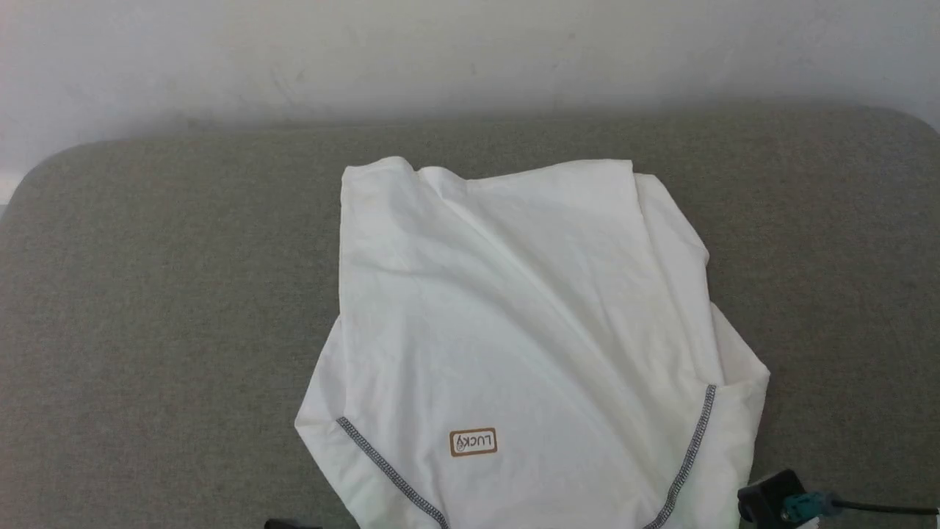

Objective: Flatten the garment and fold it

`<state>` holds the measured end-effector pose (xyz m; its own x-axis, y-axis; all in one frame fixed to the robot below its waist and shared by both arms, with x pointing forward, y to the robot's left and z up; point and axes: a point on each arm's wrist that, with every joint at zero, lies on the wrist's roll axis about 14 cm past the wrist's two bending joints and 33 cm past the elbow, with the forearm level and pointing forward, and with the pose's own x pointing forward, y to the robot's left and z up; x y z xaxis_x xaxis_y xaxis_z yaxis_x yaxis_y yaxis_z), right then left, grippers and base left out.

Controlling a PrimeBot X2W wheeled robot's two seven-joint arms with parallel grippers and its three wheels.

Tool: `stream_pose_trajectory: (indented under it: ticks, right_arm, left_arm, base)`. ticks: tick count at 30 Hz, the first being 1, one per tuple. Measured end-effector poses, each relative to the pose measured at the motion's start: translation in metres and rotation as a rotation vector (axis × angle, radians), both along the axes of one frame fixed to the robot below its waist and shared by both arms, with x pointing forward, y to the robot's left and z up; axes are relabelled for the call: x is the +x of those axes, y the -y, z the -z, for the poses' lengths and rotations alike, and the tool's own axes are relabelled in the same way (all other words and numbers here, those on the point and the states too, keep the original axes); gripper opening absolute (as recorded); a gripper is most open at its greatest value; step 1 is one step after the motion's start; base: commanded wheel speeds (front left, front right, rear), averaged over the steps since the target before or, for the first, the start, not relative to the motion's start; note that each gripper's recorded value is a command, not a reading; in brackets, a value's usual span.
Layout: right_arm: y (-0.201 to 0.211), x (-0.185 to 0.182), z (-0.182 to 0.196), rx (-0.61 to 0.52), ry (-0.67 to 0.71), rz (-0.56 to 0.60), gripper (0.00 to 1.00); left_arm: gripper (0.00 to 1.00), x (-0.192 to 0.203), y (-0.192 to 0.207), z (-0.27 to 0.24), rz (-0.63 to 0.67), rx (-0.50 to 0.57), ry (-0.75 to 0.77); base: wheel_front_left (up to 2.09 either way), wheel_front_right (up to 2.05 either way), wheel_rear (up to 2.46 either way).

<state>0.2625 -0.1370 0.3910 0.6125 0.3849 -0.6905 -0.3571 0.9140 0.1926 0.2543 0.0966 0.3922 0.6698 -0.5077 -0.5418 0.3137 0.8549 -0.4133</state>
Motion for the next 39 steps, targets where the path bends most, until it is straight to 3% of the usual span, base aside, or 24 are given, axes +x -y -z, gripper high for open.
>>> stream_pose_trajectory:
  ticks: [2,3,4,5,6,8,9,10,17,24,31,35,39]
  right_arm:
    - [0.000,0.001,0.002,0.003,0.001,0.004,0.04]
    - [0.000,0.002,0.003,0.004,0.001,0.008,0.16]
    - [0.000,0.003,0.004,0.006,0.005,0.013,0.39]
    - [0.001,0.003,0.005,0.006,0.007,0.016,0.71]
    - [0.001,0.003,0.006,0.005,0.004,0.018,1.00]
    - [0.001,0.002,0.009,0.005,-0.003,0.020,1.00]
    - [0.002,0.003,0.009,0.004,-0.005,0.021,1.00]
    - [0.002,0.003,0.009,0.004,-0.004,0.022,1.00]
    - [0.008,0.025,-0.018,0.070,0.072,0.095,1.00]
    - [0.029,0.052,-0.080,0.123,0.292,0.245,1.00]
    - [0.040,0.069,-0.136,0.110,0.607,0.345,1.00]
    - [0.046,0.077,-0.161,0.072,0.794,0.372,1.00]
    - [0.049,0.077,-0.164,0.003,0.907,0.370,1.00]
  left_arm:
    - [0.00,0.000,0.000,0.004,-0.003,0.002,-0.008]
    - [0.00,0.000,-0.001,0.007,-0.011,0.002,-0.010]
    - [0.00,0.000,0.000,0.008,-0.017,0.001,-0.012]
    - [0.00,0.000,-0.001,0.010,-0.021,0.003,-0.016]
    - [0.17,0.001,-0.001,0.012,-0.027,0.003,-0.018]
    - [0.46,0.001,-0.001,0.014,-0.034,0.000,-0.022]
    - [0.86,0.001,-0.002,0.014,-0.038,-0.001,-0.020]
    - [1.00,0.002,-0.003,0.013,-0.046,-0.004,-0.017]
    - [1.00,0.016,-0.010,-0.011,-0.116,-0.062,0.035]
    - [1.00,0.025,-0.037,-0.061,-0.247,-0.165,0.103]
    - [1.00,0.066,-0.092,-0.126,-0.467,-0.041,0.476]
    - [1.00,0.082,-0.092,-0.160,-0.548,-0.015,0.674]
    - [1.00,0.087,-0.083,-0.175,-0.532,0.088,0.828]
  base:
    - [0.00,0.00,0.00]
    - [0.00,0.00,0.00]
    - [0.00,0.00,0.00]
    - [0.00,0.00,0.00]
    - [0.00,0.00,0.00]
    - [0.00,0.00,0.00]
    - [0.00,0.00,0.00]
    - [0.00,0.00,0.00]
    - [0.00,0.00,0.00]
    - [0.00,0.00,0.00]
    - [0.00,0.00,0.00]
    - [0.00,0.00,0.00]
    - [0.00,0.00,0.00]
